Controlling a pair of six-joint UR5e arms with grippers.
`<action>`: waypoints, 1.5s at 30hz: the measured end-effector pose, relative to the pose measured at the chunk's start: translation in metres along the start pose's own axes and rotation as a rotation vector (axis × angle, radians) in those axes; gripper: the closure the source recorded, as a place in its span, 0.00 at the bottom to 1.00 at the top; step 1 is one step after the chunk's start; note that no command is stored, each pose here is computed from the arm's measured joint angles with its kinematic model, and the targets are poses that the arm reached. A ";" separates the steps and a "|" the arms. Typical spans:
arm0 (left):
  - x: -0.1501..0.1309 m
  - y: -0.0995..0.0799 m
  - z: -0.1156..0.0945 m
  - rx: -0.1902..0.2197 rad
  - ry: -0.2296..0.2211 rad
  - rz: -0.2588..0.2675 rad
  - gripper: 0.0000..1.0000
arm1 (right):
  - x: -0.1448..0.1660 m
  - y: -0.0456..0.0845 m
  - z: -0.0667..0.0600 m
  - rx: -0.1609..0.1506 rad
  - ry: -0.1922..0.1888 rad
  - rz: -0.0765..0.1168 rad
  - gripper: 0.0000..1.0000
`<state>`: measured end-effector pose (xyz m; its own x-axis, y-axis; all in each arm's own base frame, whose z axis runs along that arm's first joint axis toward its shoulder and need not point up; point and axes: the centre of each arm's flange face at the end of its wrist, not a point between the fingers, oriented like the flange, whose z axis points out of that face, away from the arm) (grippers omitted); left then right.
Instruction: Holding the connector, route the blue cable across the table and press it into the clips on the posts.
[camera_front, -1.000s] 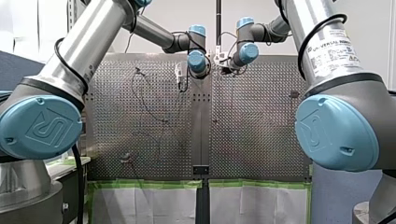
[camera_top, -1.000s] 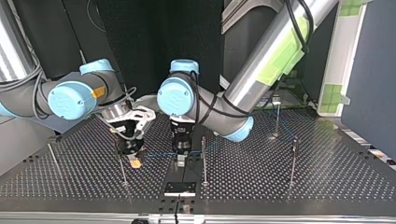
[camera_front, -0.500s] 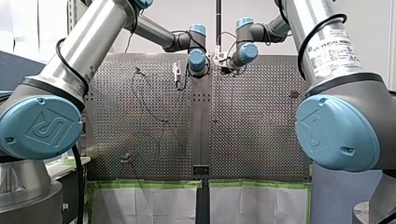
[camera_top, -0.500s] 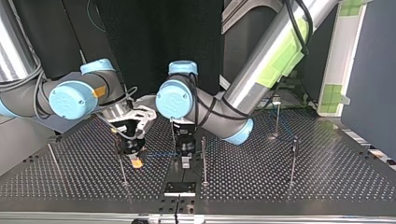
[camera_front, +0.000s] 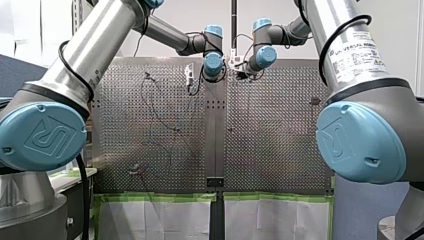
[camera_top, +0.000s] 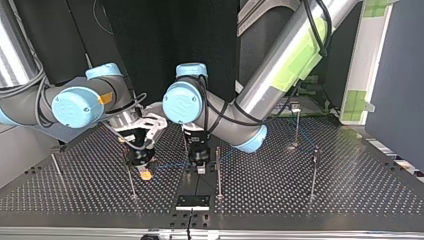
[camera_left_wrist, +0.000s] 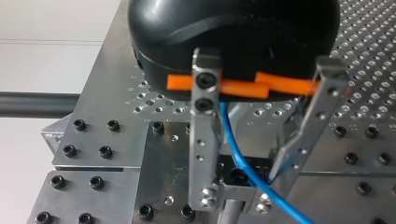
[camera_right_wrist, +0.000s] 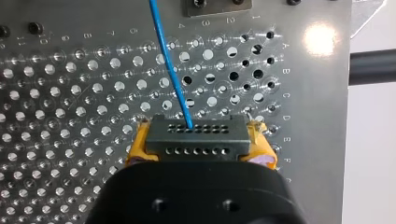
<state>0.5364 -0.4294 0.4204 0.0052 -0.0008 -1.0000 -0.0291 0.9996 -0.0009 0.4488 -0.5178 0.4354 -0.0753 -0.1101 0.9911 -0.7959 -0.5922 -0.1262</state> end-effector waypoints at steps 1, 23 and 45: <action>0.000 0.000 0.000 -0.001 0.002 0.001 1.00 | 0.000 0.000 0.000 0.000 0.000 0.000 1.00; 0.051 -0.009 -0.032 -0.016 0.067 -0.034 1.00 | -0.040 -0.004 -0.010 0.002 -0.085 0.007 1.00; 0.130 -0.010 -0.058 0.038 0.072 -0.082 1.00 | -0.115 0.007 -0.049 -0.038 -0.237 -0.034 1.00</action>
<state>0.4790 -0.4411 0.2899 -0.0660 -0.0835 -0.9943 0.0061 0.9964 -0.0841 0.4223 -0.4705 0.3228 0.0916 -0.2772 0.9564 -0.8179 -0.5688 -0.0865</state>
